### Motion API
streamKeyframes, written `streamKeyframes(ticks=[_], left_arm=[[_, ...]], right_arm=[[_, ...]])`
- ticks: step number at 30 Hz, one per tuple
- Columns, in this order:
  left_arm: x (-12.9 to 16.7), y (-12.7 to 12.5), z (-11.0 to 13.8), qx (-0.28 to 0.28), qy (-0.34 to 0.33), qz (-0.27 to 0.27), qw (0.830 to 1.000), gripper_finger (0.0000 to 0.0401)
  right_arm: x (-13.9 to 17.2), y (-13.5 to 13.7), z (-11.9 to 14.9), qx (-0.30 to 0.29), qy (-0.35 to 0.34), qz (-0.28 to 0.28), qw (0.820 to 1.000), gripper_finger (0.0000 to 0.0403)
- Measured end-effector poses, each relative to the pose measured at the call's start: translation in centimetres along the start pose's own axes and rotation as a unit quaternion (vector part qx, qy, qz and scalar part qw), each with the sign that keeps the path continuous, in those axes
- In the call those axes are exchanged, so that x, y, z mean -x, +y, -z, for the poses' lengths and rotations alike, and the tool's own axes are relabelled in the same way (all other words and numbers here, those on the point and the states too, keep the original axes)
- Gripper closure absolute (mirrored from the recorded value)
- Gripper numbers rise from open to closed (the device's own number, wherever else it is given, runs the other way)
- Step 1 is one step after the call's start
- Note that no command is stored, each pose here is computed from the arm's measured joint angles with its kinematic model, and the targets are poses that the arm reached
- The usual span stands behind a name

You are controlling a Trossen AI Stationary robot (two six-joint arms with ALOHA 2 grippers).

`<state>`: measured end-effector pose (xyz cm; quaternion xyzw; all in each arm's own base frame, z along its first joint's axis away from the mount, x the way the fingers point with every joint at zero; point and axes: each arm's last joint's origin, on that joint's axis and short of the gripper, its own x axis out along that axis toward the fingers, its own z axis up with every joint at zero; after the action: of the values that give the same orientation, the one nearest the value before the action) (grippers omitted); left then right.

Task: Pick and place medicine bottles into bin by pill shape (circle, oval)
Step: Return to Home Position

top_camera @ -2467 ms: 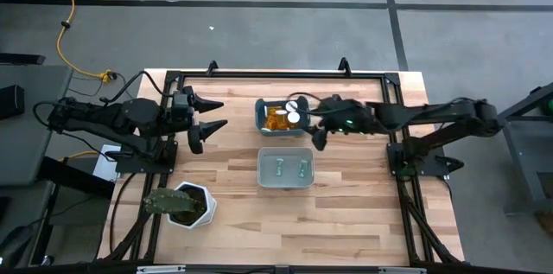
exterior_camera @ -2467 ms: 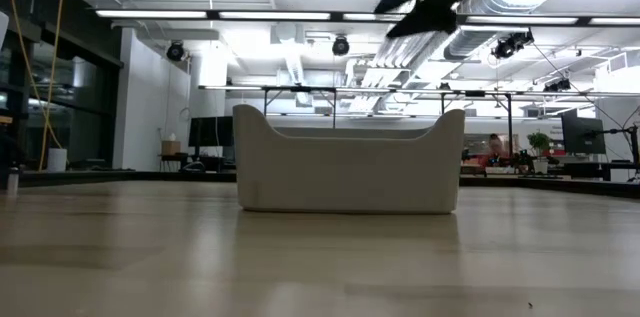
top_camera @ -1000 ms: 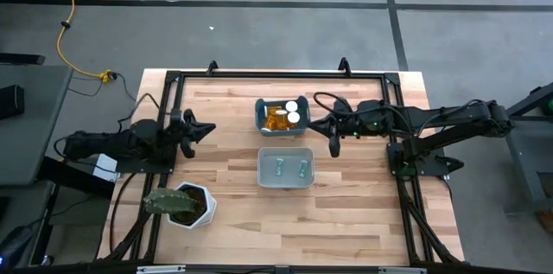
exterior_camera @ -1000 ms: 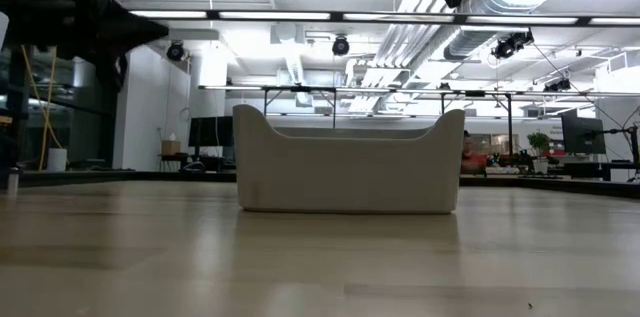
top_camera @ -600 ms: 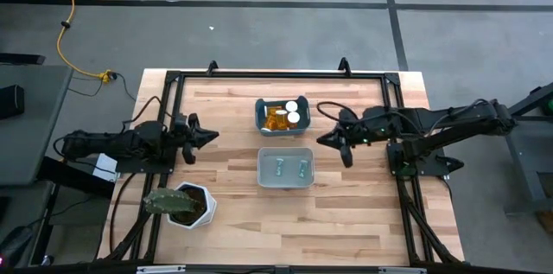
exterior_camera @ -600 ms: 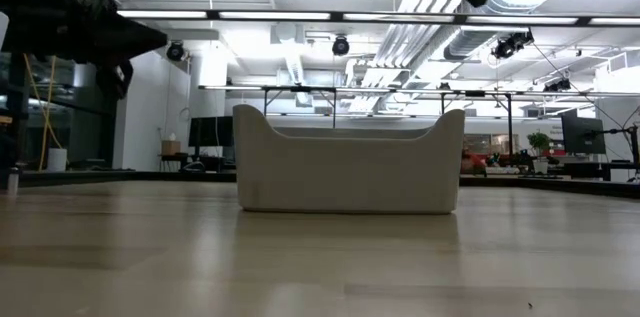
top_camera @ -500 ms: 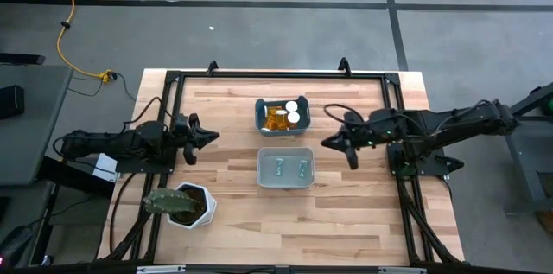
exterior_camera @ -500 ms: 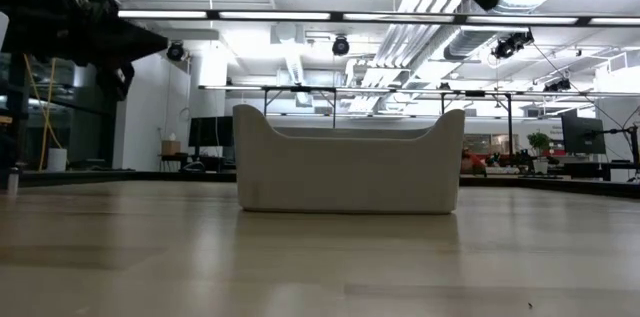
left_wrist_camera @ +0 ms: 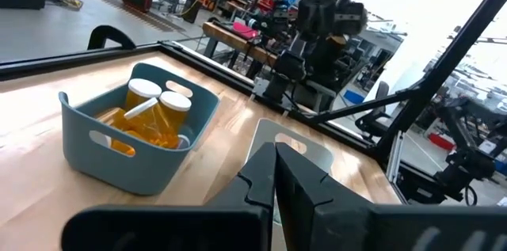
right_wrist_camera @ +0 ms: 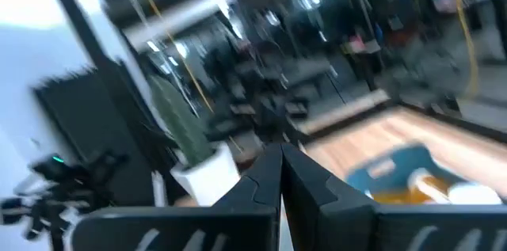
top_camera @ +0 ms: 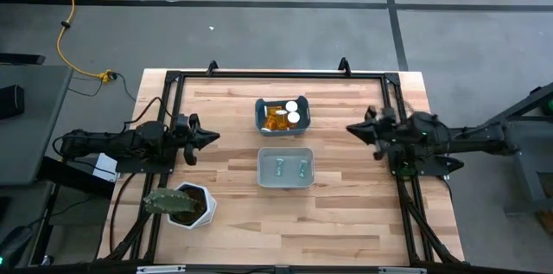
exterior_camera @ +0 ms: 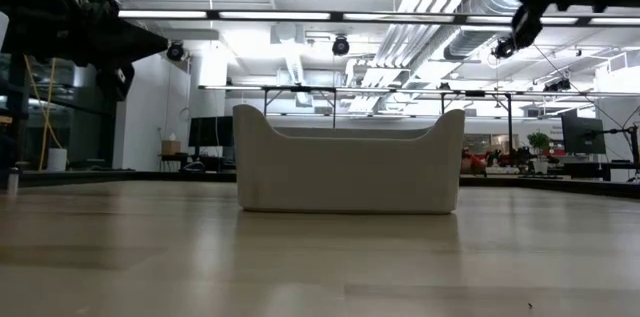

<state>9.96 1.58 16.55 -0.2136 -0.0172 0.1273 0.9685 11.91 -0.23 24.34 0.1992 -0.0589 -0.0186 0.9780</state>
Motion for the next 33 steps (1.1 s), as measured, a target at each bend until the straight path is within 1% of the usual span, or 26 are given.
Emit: streamKeyframes(ticks=[2,4,8,10,12,18,24,27,29,31,33], left_arm=[[0.0,0.0,0.0,0.0,0.0,0.0,1.0,0.0401],[0.0,0.0,0.0,0.0,0.0,0.0,1.0,0.0401],[0.0,0.0,0.0,0.0,0.0,0.0,1.0,0.0401],[0.0,0.0,0.0,0.0,0.0,0.0,1.0,0.0401],[0.0,0.0,0.0,0.0,0.0,0.0,1.0,0.0401],[0.0,0.0,0.0,0.0,-0.001,-0.001,1.0,0.0401],[-0.1,0.0,0.0,0.0,-0.001,-0.001,1.0,0.0401],[-0.1,0.0,0.0,0.0,-0.001,-0.001,1.0,0.0401],[-0.1,0.0,0.0,0.0,-0.001,-0.001,1.0,0.0401],[-0.1,0.0,0.0,0.0,0.0,-0.001,1.0,0.0401],[-0.1,0.0,0.0,0.0,-0.001,-0.001,1.0,0.0401]], right_arm=[[1.1,0.0,0.4,0.007,-0.032,-0.023,0.999,0.0403],[2.0,-0.1,1.0,0.012,-0.047,-0.039,0.998,0.0403],[3.4,-0.6,2.3,0.01,-0.067,-0.051,0.996,0.0403],[3.5,-0.8,2.6,0.011,-0.065,-0.049,0.997,0.0403],[3.4,-0.9,3.2,0.024,-0.041,-0.048,0.998,0.0403],[3.3,-1.3,4.0,0.039,-0.015,-0.039,0.998,0.0403],[3.0,-2.1,6.1,0.045,0.014,-0.028,0.998,0.0403],[3.0,-2.4,6.8,0.074,0.045,-0.015,0.996,0.0403],[3.0,-2.4,6.7,0.087,0.045,-0.013,0.995,0.0403],[3.0,-2.5,6.7,0.087,0.042,-0.006,0.995,0.0403],[3.0,-2.5,6.7,0.112,0.043,-0.005,0.993,0.0403]])
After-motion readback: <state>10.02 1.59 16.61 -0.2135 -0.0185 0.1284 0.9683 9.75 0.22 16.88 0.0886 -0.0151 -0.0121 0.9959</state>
